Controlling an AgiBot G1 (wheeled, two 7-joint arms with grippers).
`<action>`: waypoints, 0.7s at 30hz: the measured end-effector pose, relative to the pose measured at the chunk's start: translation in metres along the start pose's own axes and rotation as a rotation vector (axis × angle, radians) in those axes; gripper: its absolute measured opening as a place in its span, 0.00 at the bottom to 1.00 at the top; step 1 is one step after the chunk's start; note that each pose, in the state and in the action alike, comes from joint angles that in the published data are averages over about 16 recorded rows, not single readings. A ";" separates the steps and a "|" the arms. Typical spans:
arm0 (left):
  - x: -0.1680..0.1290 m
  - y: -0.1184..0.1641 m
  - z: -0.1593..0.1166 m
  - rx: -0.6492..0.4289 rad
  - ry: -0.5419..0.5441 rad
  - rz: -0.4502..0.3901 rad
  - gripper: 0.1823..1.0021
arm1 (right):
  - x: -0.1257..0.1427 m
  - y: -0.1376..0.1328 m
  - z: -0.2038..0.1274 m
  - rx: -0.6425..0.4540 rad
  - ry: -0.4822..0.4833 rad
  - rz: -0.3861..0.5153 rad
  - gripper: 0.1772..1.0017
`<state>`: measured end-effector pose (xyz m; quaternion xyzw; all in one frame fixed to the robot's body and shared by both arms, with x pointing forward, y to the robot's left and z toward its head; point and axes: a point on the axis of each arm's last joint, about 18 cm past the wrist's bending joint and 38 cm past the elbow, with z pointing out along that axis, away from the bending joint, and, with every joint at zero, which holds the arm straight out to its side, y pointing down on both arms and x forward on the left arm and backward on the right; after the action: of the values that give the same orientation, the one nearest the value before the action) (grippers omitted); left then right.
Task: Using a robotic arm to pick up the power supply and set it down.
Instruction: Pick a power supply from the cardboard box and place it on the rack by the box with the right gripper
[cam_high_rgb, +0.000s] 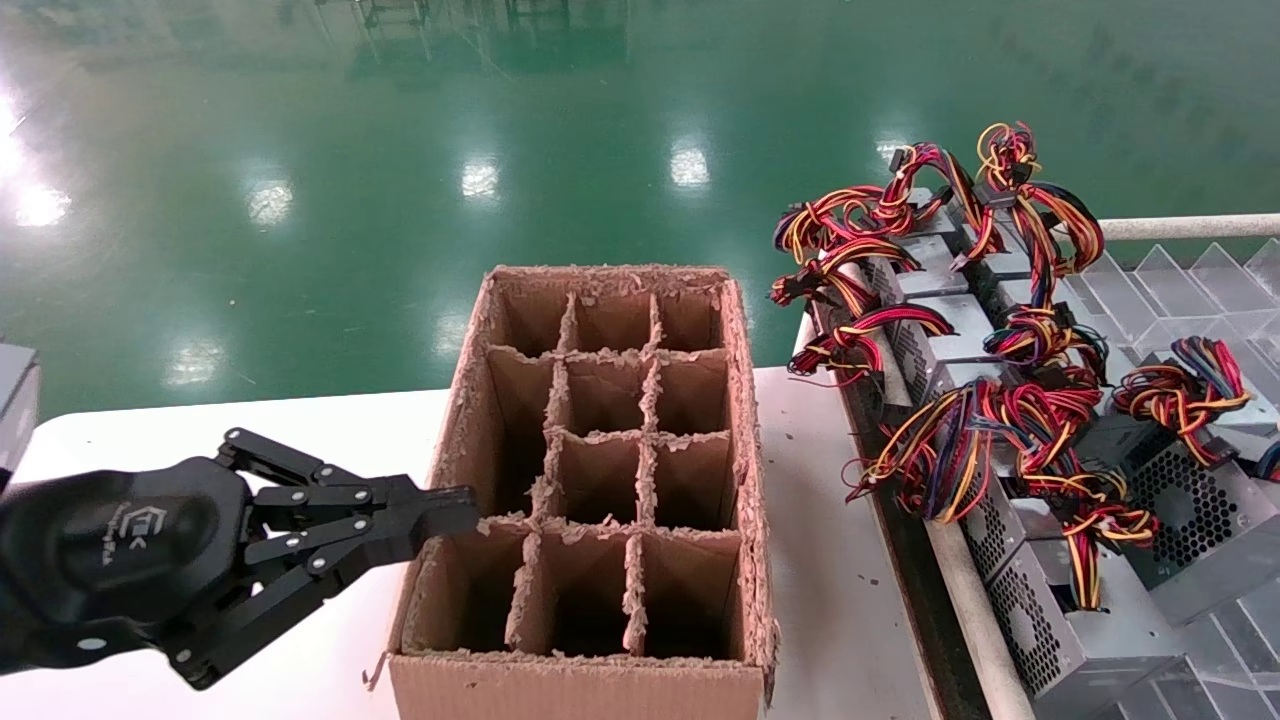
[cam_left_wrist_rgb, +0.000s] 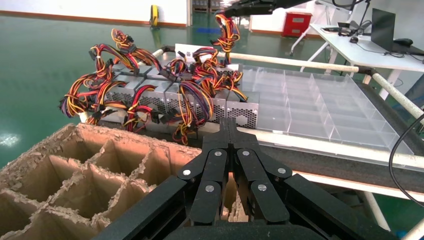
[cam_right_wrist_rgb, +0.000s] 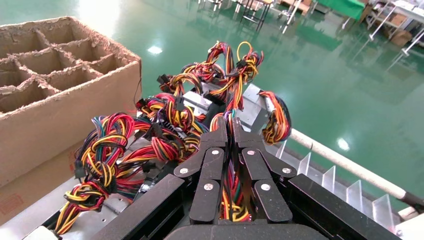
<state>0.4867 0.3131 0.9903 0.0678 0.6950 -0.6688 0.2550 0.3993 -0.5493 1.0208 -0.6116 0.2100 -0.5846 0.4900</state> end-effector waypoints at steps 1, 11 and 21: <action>0.000 0.000 0.000 0.000 0.000 0.000 0.01 | 0.000 0.000 0.000 -0.001 0.001 -0.002 0.02; 0.000 0.000 0.000 0.000 0.000 0.000 0.01 | 0.007 0.001 0.007 -0.012 -0.003 -0.029 0.02; 0.000 0.000 0.000 0.000 0.000 0.000 0.01 | 0.003 0.001 0.028 -0.002 -0.072 -0.025 0.02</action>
<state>0.4867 0.3131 0.9903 0.0678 0.6950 -0.6688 0.2550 0.4261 -0.5423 1.0264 -0.6354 0.1849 -0.5680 0.4893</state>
